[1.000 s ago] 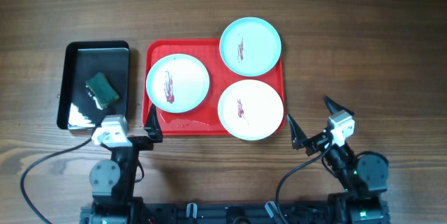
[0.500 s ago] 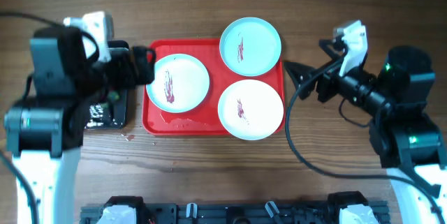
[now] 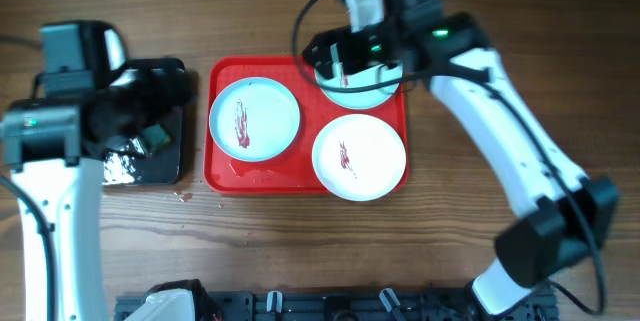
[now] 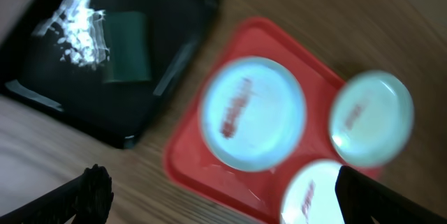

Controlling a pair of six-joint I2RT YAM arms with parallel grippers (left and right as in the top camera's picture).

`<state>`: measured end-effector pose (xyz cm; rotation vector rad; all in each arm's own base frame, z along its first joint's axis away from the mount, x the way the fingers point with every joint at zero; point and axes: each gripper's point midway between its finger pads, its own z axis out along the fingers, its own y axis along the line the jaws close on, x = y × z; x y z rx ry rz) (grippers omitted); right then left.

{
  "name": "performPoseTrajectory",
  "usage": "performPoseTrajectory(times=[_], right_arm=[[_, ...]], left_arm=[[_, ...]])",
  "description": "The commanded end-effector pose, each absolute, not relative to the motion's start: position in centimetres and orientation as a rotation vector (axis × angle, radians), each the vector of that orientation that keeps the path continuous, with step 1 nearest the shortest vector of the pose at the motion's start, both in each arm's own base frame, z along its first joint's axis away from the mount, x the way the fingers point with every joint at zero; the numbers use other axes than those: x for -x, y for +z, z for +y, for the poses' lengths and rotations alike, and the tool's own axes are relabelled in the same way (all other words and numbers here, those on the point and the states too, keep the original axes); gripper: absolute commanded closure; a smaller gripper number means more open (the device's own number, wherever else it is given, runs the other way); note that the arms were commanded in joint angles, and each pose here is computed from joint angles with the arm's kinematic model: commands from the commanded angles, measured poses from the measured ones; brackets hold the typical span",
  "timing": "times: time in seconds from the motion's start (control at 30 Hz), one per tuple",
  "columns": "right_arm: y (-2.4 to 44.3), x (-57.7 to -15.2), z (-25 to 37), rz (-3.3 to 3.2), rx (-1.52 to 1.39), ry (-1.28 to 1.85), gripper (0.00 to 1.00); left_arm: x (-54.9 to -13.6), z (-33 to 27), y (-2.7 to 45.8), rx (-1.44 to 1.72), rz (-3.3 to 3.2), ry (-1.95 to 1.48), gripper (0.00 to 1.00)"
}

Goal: Clean dirty plates on tray and stack at the side

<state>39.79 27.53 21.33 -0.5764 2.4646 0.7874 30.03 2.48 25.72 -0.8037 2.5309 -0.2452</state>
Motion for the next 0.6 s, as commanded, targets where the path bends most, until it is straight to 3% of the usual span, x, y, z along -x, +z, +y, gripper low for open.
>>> performPoseTrajectory(times=[0.0,0.07,0.17,0.23,0.43,0.57], right_arm=[[16.3,-39.7,30.7,2.564,0.604,0.740,0.00],[12.8,-38.7,32.6,2.616,0.684,0.735,0.00],[8.4,-37.9,34.3,2.677,0.737,0.689,0.39],[5.3,-38.7,33.1,2.769,0.573,0.518,0.51],[3.1,-40.2,31.1,2.798,0.385,0.341,0.59],[0.7,-39.6,31.4,2.861,0.323,0.365,0.73]], left_arm=[[-29.3,8.8,24.1,1.049,2.501,-0.060,0.00],[-29.6,10.4,22.3,1.039,2.570,-0.021,0.05],[-30.3,10.8,19.9,1.011,2.668,-0.001,0.09],[-30.7,10.9,17.9,1.036,2.732,0.001,0.11],[-31.4,11.2,15.1,1.064,2.808,0.005,0.14],[-32.0,11.4,15.1,1.061,2.784,0.002,0.13]])
